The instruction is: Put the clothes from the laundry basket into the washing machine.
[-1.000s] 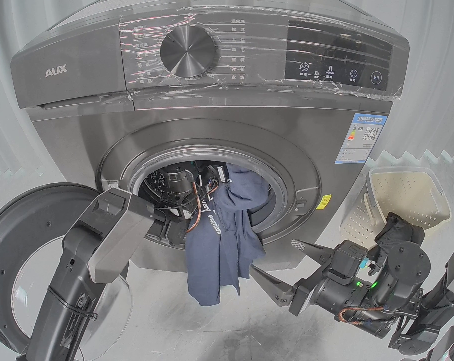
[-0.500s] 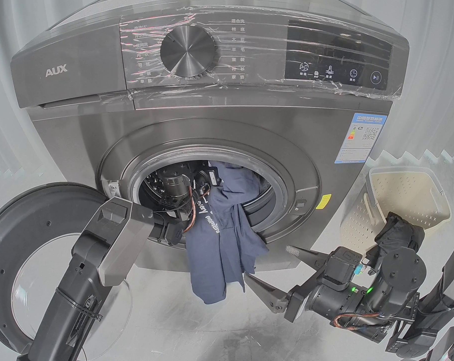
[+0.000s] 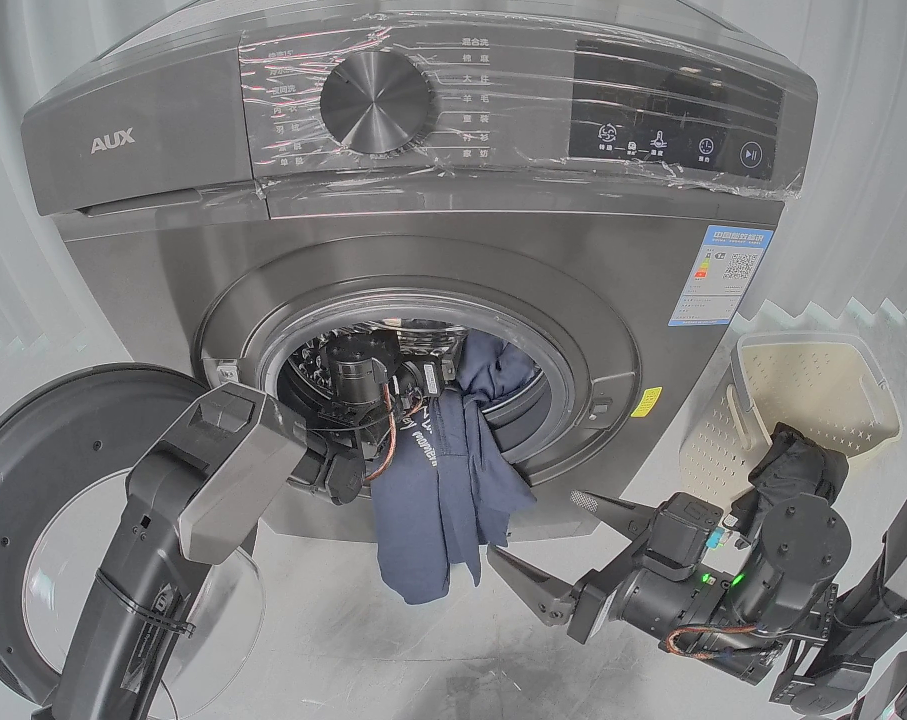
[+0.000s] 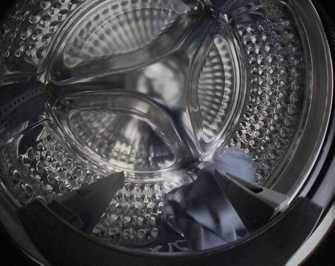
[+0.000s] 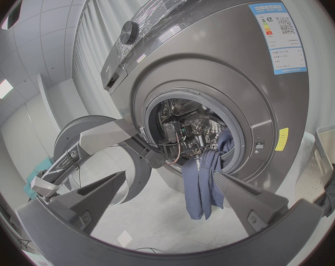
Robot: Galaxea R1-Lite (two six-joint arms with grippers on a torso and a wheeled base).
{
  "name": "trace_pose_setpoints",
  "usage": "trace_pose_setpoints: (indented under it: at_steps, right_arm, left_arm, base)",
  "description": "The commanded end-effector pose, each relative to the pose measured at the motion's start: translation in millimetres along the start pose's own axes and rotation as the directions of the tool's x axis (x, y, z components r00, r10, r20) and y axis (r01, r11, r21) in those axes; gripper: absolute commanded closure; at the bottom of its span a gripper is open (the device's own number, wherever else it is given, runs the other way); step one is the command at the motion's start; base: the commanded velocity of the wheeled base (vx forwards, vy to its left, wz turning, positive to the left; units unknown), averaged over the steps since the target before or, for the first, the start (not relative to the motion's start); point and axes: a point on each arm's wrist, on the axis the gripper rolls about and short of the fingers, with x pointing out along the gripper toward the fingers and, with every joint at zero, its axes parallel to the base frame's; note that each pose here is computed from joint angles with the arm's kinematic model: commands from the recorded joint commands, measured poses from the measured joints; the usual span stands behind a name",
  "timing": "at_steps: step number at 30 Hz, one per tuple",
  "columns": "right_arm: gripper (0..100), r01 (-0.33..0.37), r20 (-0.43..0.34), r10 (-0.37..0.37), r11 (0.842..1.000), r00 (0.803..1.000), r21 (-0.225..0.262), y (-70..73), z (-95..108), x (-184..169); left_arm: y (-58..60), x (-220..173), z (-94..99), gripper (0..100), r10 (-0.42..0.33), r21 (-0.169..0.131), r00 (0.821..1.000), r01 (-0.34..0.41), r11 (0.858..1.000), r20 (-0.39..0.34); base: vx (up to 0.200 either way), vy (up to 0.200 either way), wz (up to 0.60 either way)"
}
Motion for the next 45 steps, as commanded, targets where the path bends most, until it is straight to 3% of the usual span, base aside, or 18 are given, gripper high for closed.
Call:
trace_pose_setpoints:
  at_steps: [1, 7, 10, 14, 15, 18, 23, 32, 33, 39, 44, 45]
  right_arm:
    - [0, -0.003, -0.003, 0.003, 1.000, 1.000, 0.001, 0.7, -1, 0]
    - [0, -0.010, -0.004, 0.010, 1.000, 1.000, 0.000, 2.6, -1, 0]
    - [0, -0.012, -0.005, 0.012, 1.000, 1.000, 0.002, 3.1, -1, 0]
    - [0, -0.013, -0.005, 0.013, 1.000, 1.000, 0.002, 3.4, -1, 0]
    - [0, -0.013, -0.003, 0.013, 1.000, 1.000, 0.002, 3.5, -1, 0]
    - [0, -0.014, -0.002, 0.014, 1.000, 1.000, 0.002, 3.5, -1, 0]
    - [0, -0.013, -0.003, 0.013, 1.000, 1.000, 0.002, 3.8, -1, 0]
    - [0, -0.017, -0.003, 0.017, 1.000, 1.000, 0.002, 4.7, -1, 0]
    - [0, -0.017, -0.003, 0.017, 1.000, 1.000, 0.002, 4.7, -1, 0]
    - [0, -0.020, -0.002, 0.020, 1.000, 1.000, 0.002, 5.6, -1, 0]
    - [0, -0.023, -0.001, 0.023, 1.000, 1.000, 0.004, 6.5, -1, 0]
    - [0, -0.024, 0.001, 0.024, 1.000, 1.000, 0.004, 6.6, -1, 1]
  left_arm:
    - [-16.7, -17, 26.5, 0, -0.035, 0.000, 0.999, 0.035, 0.999, -0.014]
    - [-29.4, -36, 29.0, 0, -0.072, 0.002, 0.995, 0.072, 0.997, -0.073]
    - [-37.1, -52, 16.9, 0, -0.118, 0.001, 0.981, 0.119, 0.993, -0.153]
    - [-38.2, -60, 4.6, 0, -0.125, 0.005, 0.971, 0.129, 0.992, -0.203]
    - [-41.1, -67, -6.2, 0, -0.145, 0.004, 0.958, 0.151, 0.989, -0.249]
    - [-43.8, -73, -14.4, 0, -0.163, 0.002, 0.945, 0.171, 0.985, -0.283]
    - [-49.0, -76, -22.7, 0, -0.175, 0.006, 0.936, 0.186, 0.982, -0.305]
    - [-44.9, -74, -39.7, 0, -0.163, 0.018, 0.930, 0.179, 0.984, -0.331]
    - [-44.8, -74, -40.4, 100, -0.163, 0.018, 0.929, 0.179, 0.984, -0.332]
    - [-44.0, -75, -40.5, 100, -0.163, 0.016, 0.928, 0.178, 0.984, -0.335]
    - [-44.4, -73, -23.3, 100, -0.168, 0.004, 0.941, 0.176, 0.984, -0.293]
    - [-45.8, -73, -11.9, 100, -0.173, -0.001, 0.949, 0.179, 0.984, -0.262]
  base:
    - [0.000, 0.000, 0.00]
    - [0.000, 0.000, 0.00]
    - [0.000, 0.000, 0.00]
    - [0.000, 0.000, 0.00]
    - [0.000, 0.000, 0.00]
    - [0.000, 0.000, 0.00]
    - [0.000, 0.000, 0.00]
    - [0.000, 0.000, 0.00]
    - [0.000, 0.000, 0.00]
    - [0.000, 0.000, 0.00]
    - [0.000, 0.000, 0.00]
    - [0.000, 0.000, 0.00]
